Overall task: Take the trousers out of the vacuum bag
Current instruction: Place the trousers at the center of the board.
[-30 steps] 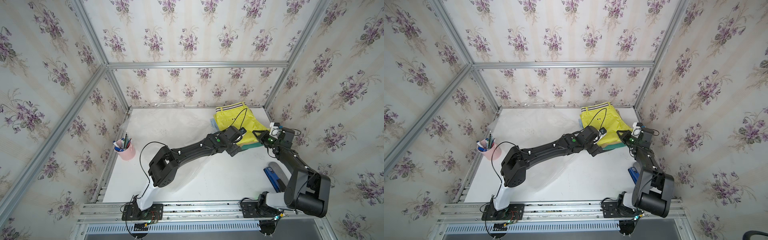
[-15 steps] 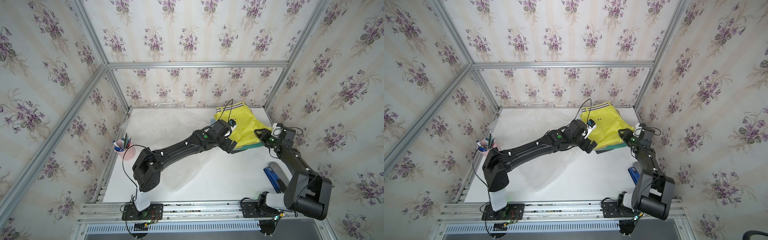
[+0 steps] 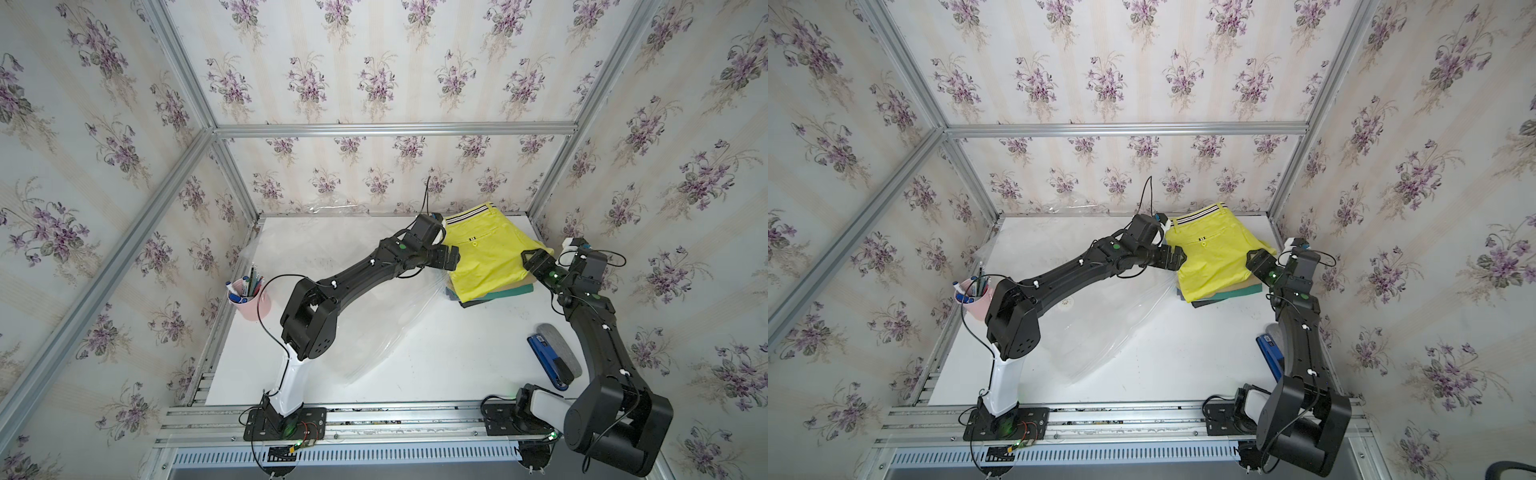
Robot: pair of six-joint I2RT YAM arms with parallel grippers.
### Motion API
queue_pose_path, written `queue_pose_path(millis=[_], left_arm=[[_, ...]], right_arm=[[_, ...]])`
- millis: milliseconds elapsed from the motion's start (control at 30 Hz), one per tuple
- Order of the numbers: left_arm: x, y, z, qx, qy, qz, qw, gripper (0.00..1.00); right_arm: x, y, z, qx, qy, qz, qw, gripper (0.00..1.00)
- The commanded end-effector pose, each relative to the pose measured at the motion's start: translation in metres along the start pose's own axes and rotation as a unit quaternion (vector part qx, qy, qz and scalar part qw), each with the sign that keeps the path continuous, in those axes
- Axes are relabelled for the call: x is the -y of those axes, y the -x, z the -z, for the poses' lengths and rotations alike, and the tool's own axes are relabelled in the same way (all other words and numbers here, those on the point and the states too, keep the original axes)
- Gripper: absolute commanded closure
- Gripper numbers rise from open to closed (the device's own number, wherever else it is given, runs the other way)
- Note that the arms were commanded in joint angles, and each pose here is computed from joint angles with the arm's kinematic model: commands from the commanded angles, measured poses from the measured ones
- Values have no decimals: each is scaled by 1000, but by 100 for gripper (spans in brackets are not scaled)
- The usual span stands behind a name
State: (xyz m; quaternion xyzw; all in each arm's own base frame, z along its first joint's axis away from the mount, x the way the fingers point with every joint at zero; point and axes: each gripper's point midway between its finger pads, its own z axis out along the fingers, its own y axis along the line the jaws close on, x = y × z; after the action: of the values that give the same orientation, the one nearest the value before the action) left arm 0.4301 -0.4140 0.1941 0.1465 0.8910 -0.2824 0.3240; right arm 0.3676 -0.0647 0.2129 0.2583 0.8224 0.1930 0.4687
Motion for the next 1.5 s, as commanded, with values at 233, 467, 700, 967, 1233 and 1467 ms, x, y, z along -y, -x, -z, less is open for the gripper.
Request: queue_pose_path(millis=[233,467,700,967,1233,1467], left_arm=[[-3,32,-42,7,-1,16,1000,7],[-16,32,-62,3,28,4,1000,12],[-27,19,-70,-13,44,-4,999,14],[-37,13,-75,-15,67,-17,997,21],[-45,5,-86,-26,77,-24,996,24],[-40,10,-82,-19,67,-22,997,22]], right_arm=[[-22,-19,-20,-51,99,-14,994,20],[-37,-23,-24,-79,148,-29,985,24],[-37,-10,-26,-66,134,-23,989,42],[-36,10,-14,-61,91,-8,994,31],[-34,21,-1,-61,103,-20,993,28],[-40,31,8,-43,116,-18,992,28]])
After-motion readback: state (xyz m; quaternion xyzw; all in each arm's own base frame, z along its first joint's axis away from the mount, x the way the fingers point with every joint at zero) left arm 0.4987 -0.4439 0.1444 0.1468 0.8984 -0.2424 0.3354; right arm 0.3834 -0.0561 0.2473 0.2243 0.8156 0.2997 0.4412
